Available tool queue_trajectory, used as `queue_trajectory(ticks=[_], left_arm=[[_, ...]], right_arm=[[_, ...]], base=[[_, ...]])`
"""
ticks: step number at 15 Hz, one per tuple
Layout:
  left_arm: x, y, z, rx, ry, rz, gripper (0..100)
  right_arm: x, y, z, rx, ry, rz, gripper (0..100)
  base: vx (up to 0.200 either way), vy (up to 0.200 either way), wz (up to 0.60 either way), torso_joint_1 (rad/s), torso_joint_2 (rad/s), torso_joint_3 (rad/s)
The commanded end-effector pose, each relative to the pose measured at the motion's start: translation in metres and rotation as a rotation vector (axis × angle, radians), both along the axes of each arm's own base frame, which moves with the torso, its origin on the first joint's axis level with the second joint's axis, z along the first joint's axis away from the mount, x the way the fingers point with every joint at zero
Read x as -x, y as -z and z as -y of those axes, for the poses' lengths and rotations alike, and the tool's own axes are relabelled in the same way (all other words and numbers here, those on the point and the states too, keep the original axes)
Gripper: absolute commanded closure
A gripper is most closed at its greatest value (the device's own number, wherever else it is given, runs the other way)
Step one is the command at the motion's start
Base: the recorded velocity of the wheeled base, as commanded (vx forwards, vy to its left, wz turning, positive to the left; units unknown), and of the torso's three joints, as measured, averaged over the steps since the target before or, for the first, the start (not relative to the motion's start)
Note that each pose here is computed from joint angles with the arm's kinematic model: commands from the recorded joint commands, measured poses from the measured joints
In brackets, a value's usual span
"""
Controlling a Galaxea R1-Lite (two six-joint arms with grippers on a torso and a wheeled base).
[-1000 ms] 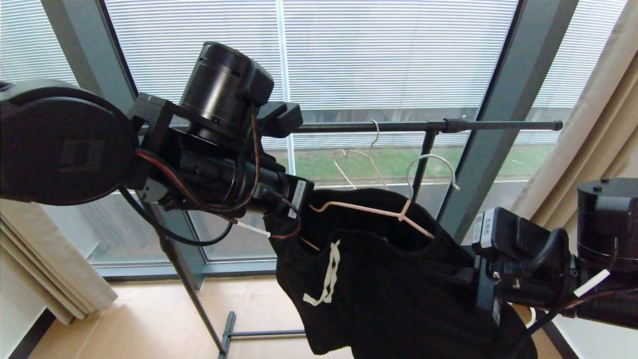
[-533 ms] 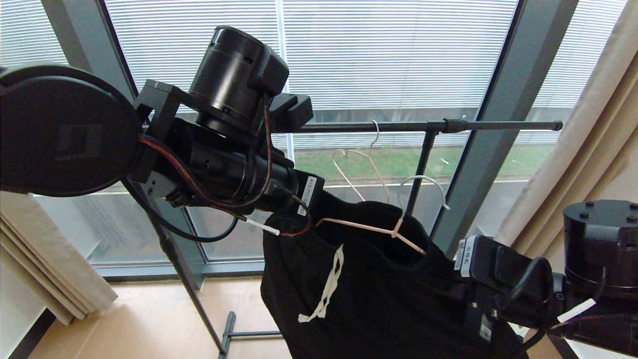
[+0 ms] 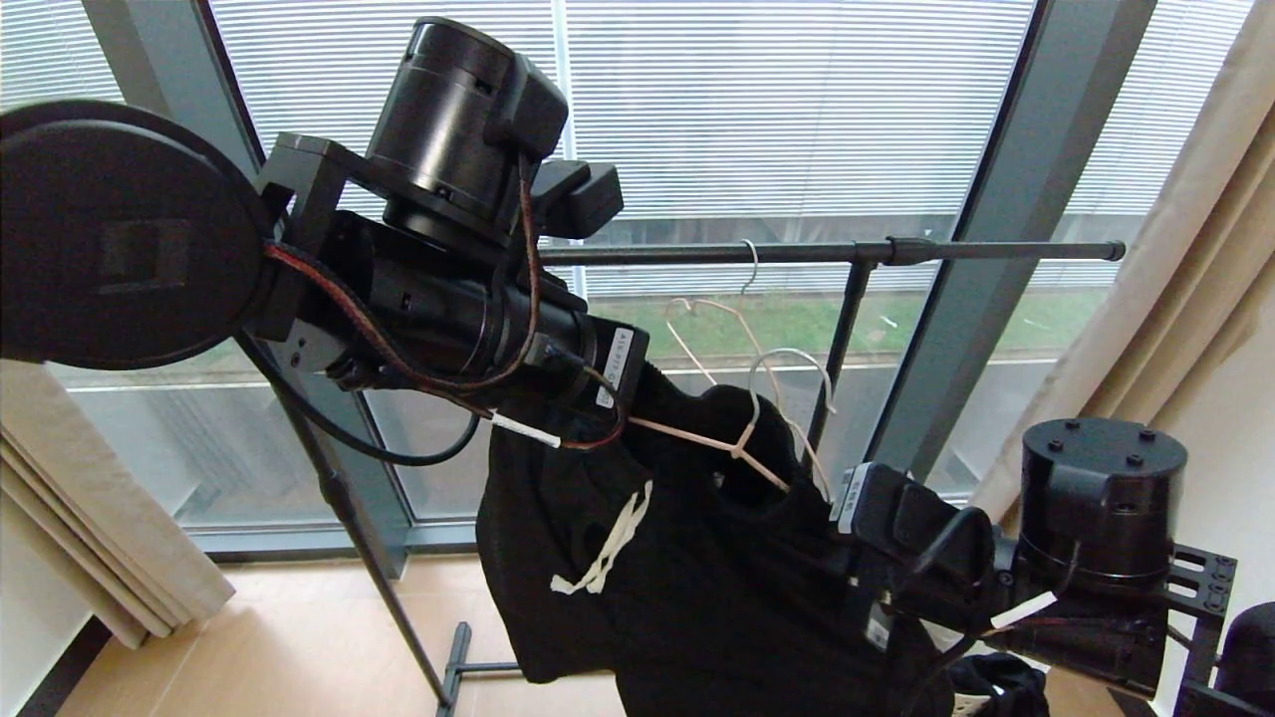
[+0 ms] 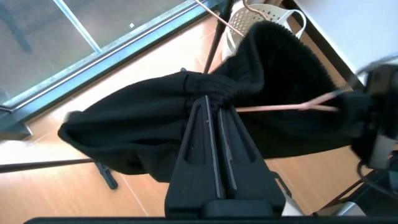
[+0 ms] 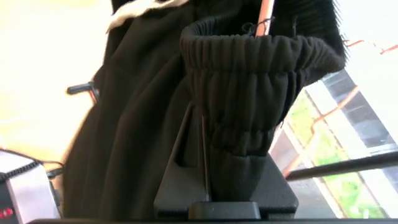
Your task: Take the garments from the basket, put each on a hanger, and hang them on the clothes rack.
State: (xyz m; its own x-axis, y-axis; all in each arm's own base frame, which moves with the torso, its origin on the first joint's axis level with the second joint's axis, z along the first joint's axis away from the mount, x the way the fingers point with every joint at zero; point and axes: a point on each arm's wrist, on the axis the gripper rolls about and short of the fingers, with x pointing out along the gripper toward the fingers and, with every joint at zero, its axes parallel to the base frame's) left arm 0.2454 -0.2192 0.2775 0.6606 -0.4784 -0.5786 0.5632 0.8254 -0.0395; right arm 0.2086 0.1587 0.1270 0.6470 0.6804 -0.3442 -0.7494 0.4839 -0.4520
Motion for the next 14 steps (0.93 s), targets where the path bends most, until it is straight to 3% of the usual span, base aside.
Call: queue_trajectory(ticks=[1,7,14], left_arm=[[0.0,0.0,0.001,-0.001,0.003,0.001,100],[0.0,0.005,0.0,-0.014,-0.001,-0.014,100],[-0.002,0.021,0.002,-0.05,0.001,-0.05,100]], right_arm=[[-0.01,0.019,-0.007,0.0,0.008,-0.046,100],[-0.016,0.012,-0.012,-0.173,0.043,-0.017,100],[-0.017,0.003,-0.012,-0.243,0.051,-0.001,100]], base=[[0.0,0.0,0.0,0.0,0.0,0.0],[0.0,0.0,0.0,0.0,0.0,0.0],[0.0,0.0,0.0,0.0,0.0,0.0]])
